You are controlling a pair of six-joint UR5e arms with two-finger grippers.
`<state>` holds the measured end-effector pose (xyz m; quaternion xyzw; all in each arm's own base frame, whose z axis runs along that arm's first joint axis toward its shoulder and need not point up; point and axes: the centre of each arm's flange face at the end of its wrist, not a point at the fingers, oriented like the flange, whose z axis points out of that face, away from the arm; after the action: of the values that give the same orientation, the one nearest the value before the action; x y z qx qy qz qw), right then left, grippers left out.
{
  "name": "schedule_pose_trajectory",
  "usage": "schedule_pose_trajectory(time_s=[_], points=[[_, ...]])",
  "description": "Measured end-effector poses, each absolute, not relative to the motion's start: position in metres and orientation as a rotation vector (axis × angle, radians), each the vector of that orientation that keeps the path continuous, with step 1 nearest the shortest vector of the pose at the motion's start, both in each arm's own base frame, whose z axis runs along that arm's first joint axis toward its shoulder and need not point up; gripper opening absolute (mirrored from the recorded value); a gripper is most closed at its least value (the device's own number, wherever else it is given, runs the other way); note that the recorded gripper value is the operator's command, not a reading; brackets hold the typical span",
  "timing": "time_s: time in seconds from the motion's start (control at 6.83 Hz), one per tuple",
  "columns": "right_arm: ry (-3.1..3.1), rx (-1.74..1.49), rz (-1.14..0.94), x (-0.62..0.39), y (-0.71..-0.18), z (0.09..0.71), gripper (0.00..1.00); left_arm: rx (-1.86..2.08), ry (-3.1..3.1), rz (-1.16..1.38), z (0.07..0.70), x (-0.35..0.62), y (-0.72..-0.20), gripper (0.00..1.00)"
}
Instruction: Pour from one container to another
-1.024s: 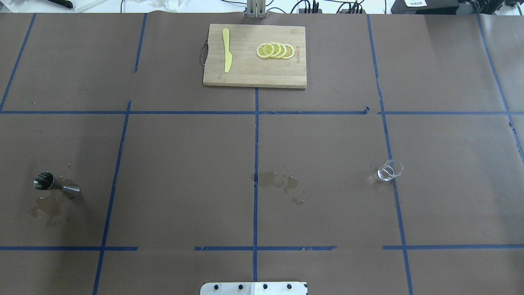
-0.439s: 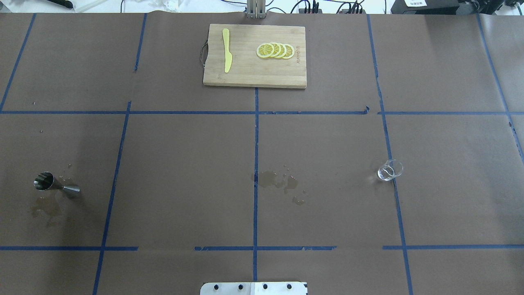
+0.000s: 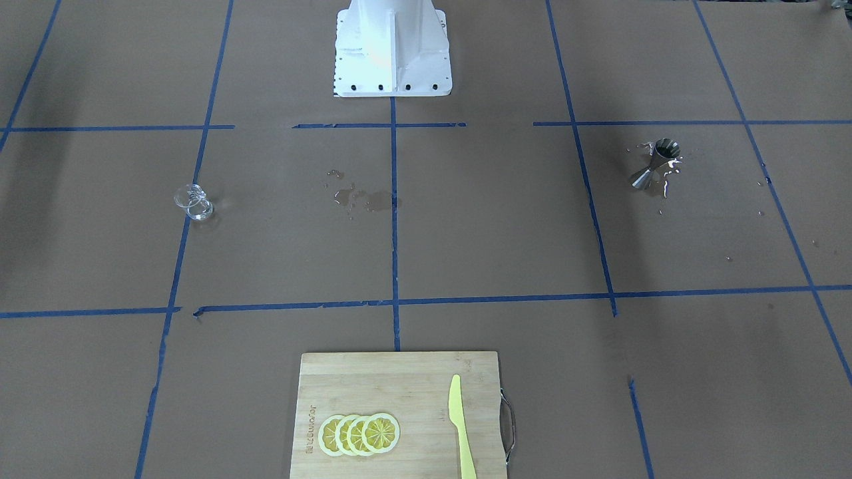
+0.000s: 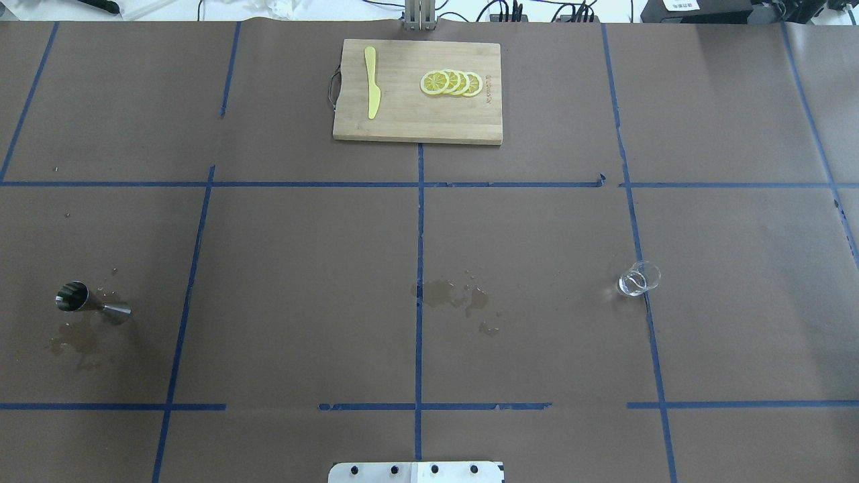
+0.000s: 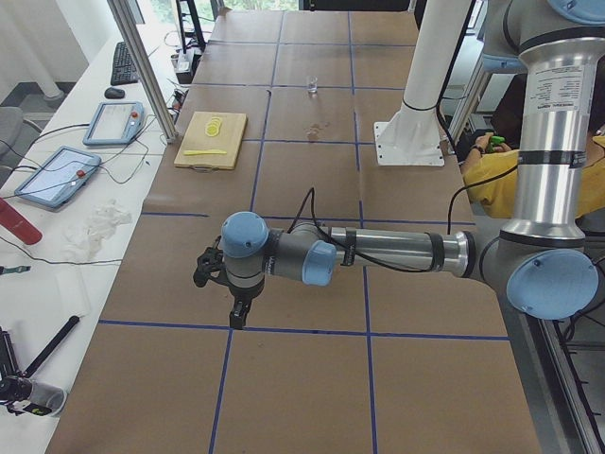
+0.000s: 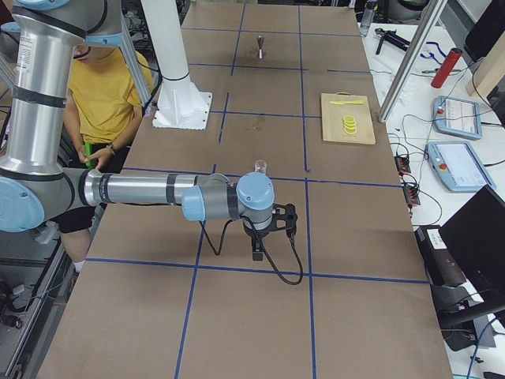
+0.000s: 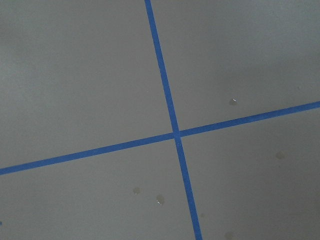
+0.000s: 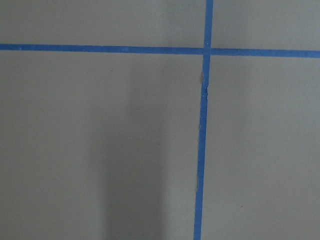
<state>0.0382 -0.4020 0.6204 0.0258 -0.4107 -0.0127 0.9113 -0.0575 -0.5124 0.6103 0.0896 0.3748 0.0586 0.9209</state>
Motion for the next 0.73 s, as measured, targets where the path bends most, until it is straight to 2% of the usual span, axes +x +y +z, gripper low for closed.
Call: schedule_pose_trajectory(time_s=[0.29, 0.73], points=[[-0.843, 0.059, -0.040, 0.038, -0.402, 0.614, 1.00, 0.170, 0.770, 0.105, 0.582, -0.063, -0.517, 1.00], [-0.848, 0.094, -0.083, 0.028, -0.408, 0.592, 1.00, 0.153, 0.774, 0.085, 0.586, -0.069, -0.510, 1.00]])
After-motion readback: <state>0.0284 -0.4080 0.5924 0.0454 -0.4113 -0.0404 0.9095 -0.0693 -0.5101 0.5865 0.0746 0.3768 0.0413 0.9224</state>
